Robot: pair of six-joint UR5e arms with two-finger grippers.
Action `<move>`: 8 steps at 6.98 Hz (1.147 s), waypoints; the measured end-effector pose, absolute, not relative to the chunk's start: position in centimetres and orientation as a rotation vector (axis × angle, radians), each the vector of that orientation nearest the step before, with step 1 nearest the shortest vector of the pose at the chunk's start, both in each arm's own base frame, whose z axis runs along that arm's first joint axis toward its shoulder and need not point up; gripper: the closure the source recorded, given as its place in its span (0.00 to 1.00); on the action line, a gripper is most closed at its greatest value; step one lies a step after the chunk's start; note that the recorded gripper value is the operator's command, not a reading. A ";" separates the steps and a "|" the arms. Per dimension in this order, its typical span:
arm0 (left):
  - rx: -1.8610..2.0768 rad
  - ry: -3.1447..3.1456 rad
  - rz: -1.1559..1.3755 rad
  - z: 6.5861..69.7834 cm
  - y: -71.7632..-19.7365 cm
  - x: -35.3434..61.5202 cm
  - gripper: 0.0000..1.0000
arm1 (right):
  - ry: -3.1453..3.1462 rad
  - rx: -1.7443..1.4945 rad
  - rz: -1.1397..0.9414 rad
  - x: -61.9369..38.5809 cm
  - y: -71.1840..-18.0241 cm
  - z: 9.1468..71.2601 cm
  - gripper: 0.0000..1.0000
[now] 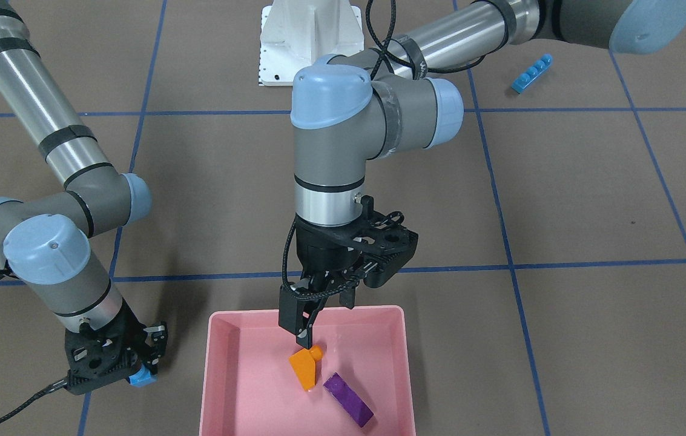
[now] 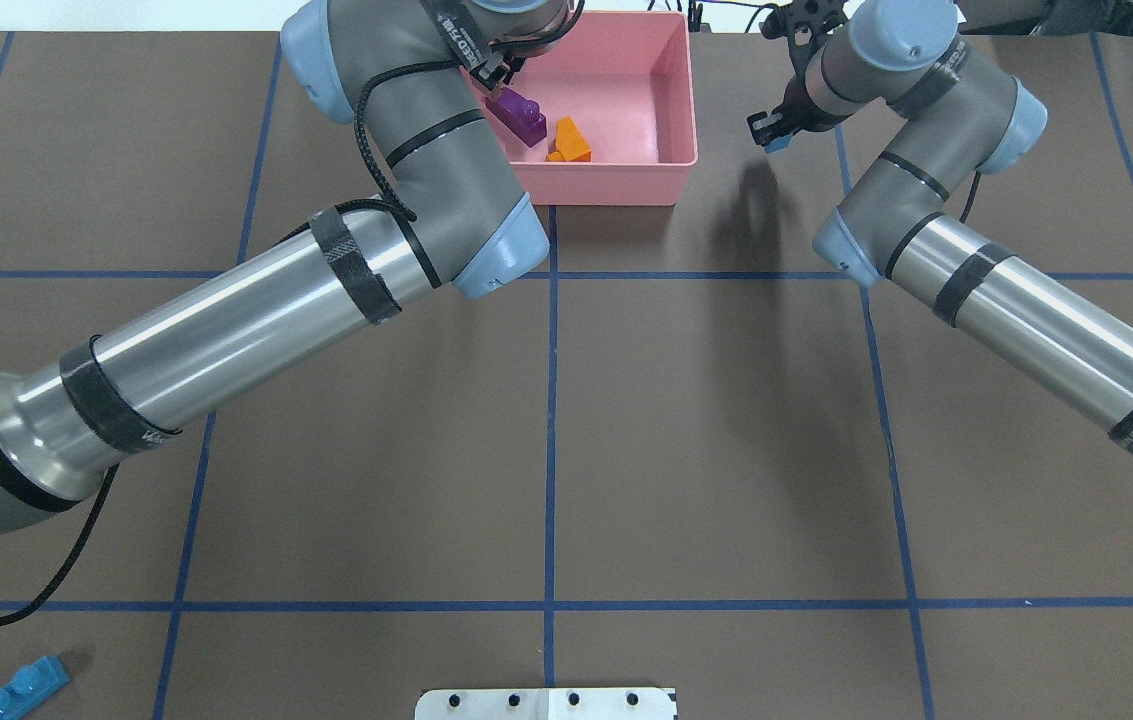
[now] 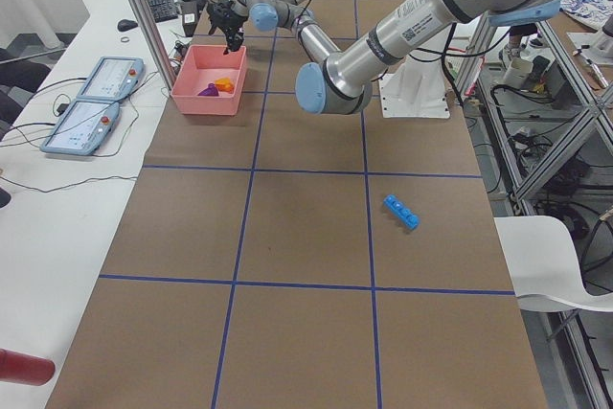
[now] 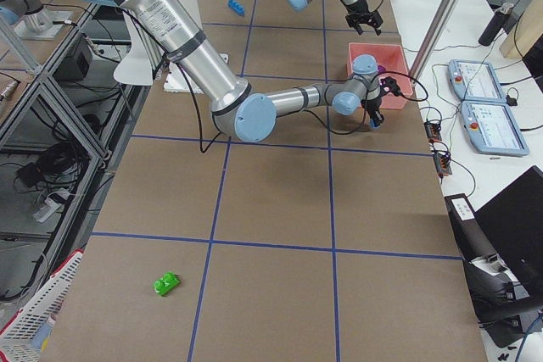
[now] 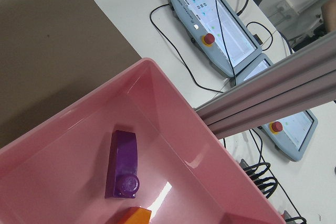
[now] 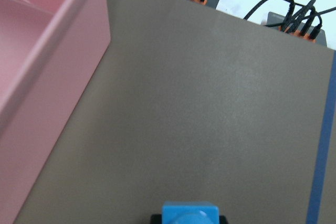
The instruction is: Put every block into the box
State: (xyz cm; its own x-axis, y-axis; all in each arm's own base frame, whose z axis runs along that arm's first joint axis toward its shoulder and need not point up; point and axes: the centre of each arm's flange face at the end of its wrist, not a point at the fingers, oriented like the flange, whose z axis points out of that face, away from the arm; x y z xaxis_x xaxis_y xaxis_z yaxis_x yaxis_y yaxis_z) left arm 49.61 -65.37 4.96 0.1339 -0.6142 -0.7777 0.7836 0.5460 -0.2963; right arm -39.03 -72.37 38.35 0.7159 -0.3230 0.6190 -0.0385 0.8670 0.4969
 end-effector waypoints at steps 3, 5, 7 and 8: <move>0.147 0.896 -0.788 6.2 -59.0 44.8 0.01 | -0.908 0.545 -0.094 -33.0 -74.1 30.8 1.00; 0.171 0.858 -0.556 13.4 -52.8 39.8 0.01 | -0.982 0.546 -0.025 -33.5 -73.9 25.7 1.00; 0.211 0.784 -0.330 19.4 -48.0 35.4 0.01 | -0.988 0.562 0.004 -37.6 -72.8 22.9 1.00; 0.219 0.733 -0.234 20.9 -46.4 33.9 0.01 | -0.973 0.580 0.019 -40.1 -71.9 22.1 1.00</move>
